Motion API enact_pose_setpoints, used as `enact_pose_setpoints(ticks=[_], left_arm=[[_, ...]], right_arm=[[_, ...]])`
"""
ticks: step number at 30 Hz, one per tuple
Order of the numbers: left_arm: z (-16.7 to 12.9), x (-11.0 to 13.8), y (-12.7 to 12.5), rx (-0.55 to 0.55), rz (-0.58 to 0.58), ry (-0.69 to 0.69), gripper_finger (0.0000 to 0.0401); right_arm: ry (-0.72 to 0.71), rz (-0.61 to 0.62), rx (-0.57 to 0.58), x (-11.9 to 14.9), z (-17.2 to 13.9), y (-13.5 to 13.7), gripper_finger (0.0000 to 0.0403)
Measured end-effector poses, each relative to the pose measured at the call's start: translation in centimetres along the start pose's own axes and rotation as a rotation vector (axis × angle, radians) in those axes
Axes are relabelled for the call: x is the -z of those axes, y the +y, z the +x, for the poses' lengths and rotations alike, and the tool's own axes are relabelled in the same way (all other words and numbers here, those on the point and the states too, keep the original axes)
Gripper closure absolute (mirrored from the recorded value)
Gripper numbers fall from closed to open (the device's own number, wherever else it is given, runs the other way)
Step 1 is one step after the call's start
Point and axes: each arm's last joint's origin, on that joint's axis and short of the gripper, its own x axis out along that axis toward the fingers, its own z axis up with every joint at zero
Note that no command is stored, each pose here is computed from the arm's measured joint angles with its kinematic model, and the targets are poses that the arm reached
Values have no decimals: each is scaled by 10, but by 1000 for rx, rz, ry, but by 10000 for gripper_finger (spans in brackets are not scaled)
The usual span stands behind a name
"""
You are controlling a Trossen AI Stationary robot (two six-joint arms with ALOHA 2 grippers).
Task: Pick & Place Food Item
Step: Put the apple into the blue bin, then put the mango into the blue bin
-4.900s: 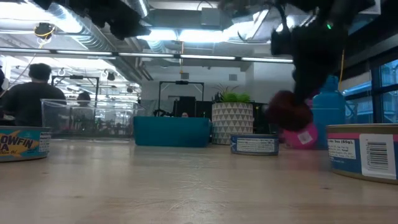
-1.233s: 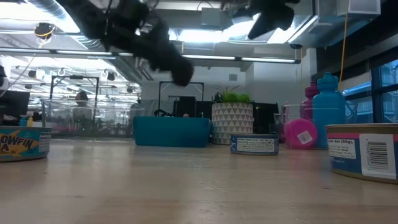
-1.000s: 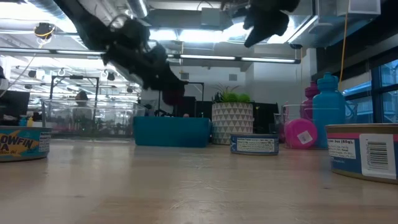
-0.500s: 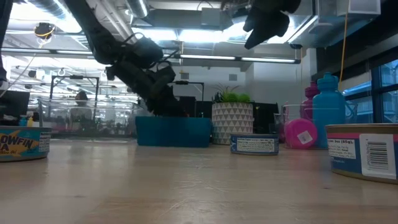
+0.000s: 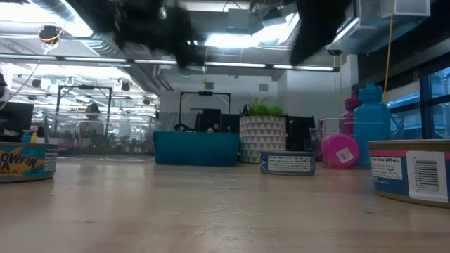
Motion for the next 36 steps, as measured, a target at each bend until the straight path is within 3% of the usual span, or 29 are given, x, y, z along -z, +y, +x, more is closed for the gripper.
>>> enact_pose_setpoints(ticks=[3, 9, 14, 19, 23, 27, 31, 36], left_arm=[[-26, -26, -40, 82, 69, -45, 51], [-73, -35, -100, -37, 201, 57, 63], [-86, -31, -123, -48, 196, 117, 64], [-77, -19, -134, -95, 214, 190, 64], [-65, 7, -141, -79, 222, 217, 64], [-58, 27, -146, -62, 208, 208, 64], [-57, 34, -147, -61, 175, 188, 64], [-57, 32, -147, -63, 136, 168, 64]], right_arm=[[191, 94, -5, 33, 22, -2, 92], [510, 277, -58, 110, 36, 18, 92], [530, 419, -57, 138, 13, 39, 92], [514, 516, -61, 152, -7, 54, 92], [591, 527, -72, 166, -17, 62, 92], [679, 421, -75, 177, -24, 63, 92], [779, 289, -54, 186, -30, 59, 92], [719, 181, -50, 194, -35, 60, 92]])
